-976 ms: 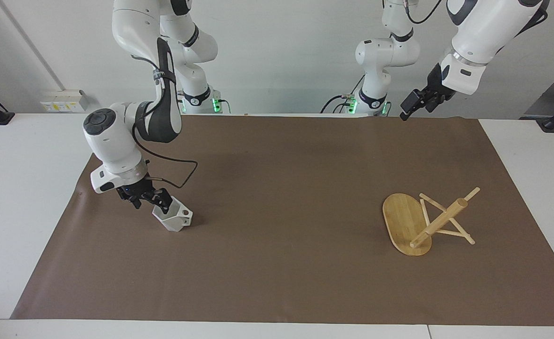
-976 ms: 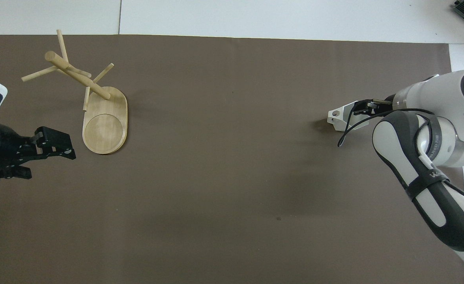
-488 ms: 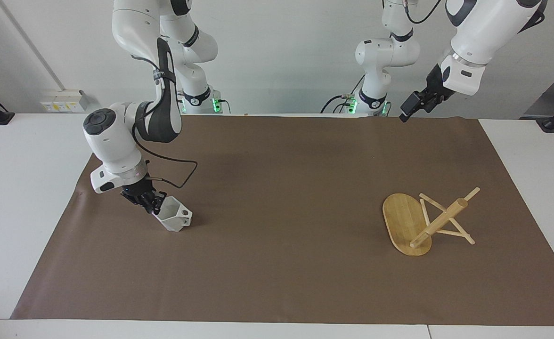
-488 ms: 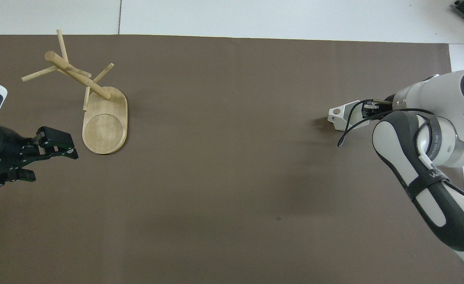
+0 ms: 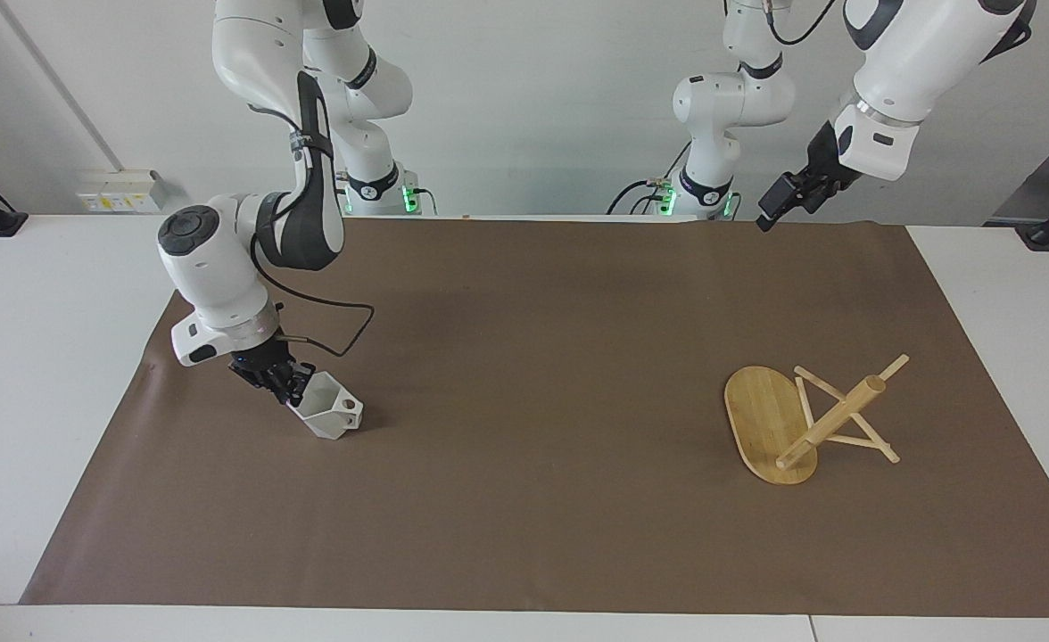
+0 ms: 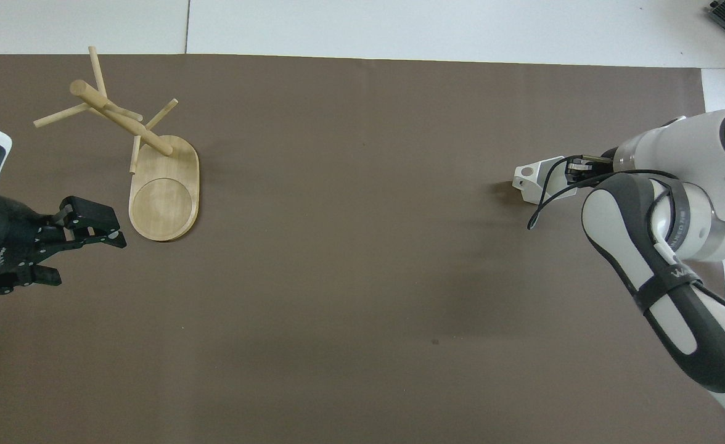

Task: Hang cup on rack
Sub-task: 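Lift the mug with the right gripper while the left gripper approaches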

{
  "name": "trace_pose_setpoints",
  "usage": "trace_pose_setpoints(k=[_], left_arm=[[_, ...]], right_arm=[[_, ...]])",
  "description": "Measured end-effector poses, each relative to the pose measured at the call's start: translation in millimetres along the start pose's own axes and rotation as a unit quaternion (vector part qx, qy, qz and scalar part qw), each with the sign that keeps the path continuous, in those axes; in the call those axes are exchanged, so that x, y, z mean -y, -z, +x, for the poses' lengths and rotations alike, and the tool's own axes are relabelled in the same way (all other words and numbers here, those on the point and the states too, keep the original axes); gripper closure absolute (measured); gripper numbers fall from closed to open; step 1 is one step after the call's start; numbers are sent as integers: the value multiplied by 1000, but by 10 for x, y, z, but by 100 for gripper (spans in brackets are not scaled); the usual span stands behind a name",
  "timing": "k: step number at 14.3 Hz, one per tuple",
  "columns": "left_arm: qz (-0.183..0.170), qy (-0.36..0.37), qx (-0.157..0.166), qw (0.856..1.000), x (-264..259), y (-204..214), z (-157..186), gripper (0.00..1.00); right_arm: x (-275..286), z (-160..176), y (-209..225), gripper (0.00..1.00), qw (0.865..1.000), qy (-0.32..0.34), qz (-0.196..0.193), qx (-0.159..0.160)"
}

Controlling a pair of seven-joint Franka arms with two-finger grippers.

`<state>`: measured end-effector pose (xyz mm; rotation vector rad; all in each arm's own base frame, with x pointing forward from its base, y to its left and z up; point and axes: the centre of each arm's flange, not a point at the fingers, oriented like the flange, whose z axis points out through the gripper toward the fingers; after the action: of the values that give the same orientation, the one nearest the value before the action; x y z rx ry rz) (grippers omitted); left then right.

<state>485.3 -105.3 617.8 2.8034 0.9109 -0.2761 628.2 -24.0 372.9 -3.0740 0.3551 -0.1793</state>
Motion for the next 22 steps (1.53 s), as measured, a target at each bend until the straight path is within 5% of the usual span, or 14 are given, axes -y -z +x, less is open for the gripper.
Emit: trace_pose_setpoints(k=[5, 8, 10, 14, 18, 22], left_arm=[[-33, 124, 6, 992, -286, -136, -271, 0], [-79, 215, 23, 973, -379, -110, -270, 0], [-109, 266, 44, 957, -441, -115, -264, 0], [-171, 326, 122, 922, -519, -166, -223, 0], [-210, 353, 188, 892, -551, -189, -155, 0], [-221, 381, 231, 867, -645, -414, 18, 0]], right_arm=[[370, 10, 137, 96, 1000, 28, 13, -5], [963, 21, 548, 96, 997, 64, 45, -4], [1237, 13, 766, 96, 992, 35, 125, 6], [1723, -84, 1010, 96, 951, -31, 305, 42], [2376, -389, 1322, 96, 920, -20, 386, 57], [2893, -693, 1528, 96, 909, -2, 415, 43]])
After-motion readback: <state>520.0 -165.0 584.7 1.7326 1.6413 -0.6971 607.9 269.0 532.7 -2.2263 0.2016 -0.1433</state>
